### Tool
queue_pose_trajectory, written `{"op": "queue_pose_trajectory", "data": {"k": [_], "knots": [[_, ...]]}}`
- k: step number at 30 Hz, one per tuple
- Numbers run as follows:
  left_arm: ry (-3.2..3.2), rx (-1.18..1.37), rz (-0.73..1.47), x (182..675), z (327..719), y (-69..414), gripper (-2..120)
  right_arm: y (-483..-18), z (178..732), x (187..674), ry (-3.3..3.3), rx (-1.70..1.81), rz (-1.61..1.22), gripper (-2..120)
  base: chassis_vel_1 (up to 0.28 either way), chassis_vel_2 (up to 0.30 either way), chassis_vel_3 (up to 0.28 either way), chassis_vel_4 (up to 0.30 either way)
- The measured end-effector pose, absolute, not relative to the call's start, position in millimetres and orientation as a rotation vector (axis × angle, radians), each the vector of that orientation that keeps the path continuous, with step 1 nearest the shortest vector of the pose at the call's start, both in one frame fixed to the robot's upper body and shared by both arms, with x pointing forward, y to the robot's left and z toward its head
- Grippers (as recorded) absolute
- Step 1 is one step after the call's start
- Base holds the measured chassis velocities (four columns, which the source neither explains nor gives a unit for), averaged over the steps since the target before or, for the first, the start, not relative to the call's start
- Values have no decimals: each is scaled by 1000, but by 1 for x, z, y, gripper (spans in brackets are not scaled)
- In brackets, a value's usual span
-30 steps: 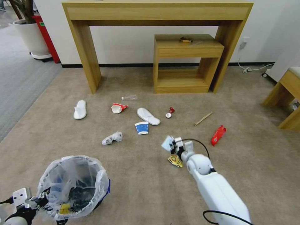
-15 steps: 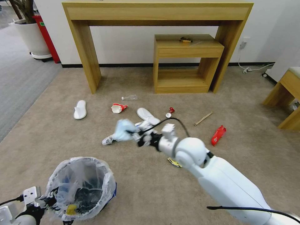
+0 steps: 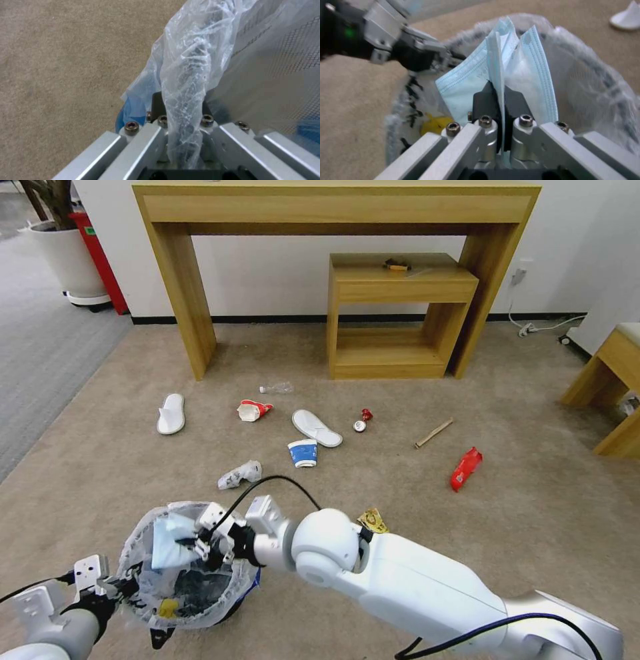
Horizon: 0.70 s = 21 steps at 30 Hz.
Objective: Pick up the trash bin and place the garbage on the floor into it.
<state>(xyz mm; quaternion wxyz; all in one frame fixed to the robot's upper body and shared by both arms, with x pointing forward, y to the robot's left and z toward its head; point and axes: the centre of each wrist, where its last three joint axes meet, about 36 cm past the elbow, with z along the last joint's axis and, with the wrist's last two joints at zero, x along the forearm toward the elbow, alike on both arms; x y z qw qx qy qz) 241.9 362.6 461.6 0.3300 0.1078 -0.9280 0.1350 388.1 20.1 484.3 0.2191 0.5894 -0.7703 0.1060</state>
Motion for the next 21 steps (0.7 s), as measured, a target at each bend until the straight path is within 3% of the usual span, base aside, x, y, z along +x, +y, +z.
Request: {"op": "queue_pose_trajectory", "data": {"k": [3, 7, 11, 13, 15, 21], "knots": [[-2423, 283, 353, 241, 461, 362, 0, 27, 488, 386, -2126, 1592, 308, 18, 0, 0, 0, 0], [-2424, 282, 352, 240, 462, 362, 0, 31, 488, 386, -2131, 1579, 305, 26, 0, 0, 0, 0], [-2430, 282, 350, 238, 465, 361, 0, 31, 488, 386, -2145, 1561, 306, 47, 0, 0, 0, 0], [-2431, 283, 351, 238, 465, 361, 0, 31, 488, 386, -2147, 1557, 307, 49, 0, 0, 0, 0], [-2434, 290, 351, 238, 466, 362, 0, 28, 489, 385, -2187, 1546, 288, 62, 0, 0, 0, 0], [-2435, 302, 352, 236, 467, 366, 0, 3, 506, 400, -2338, 1466, 242, 81, 0, 0, 0, 0]]}}
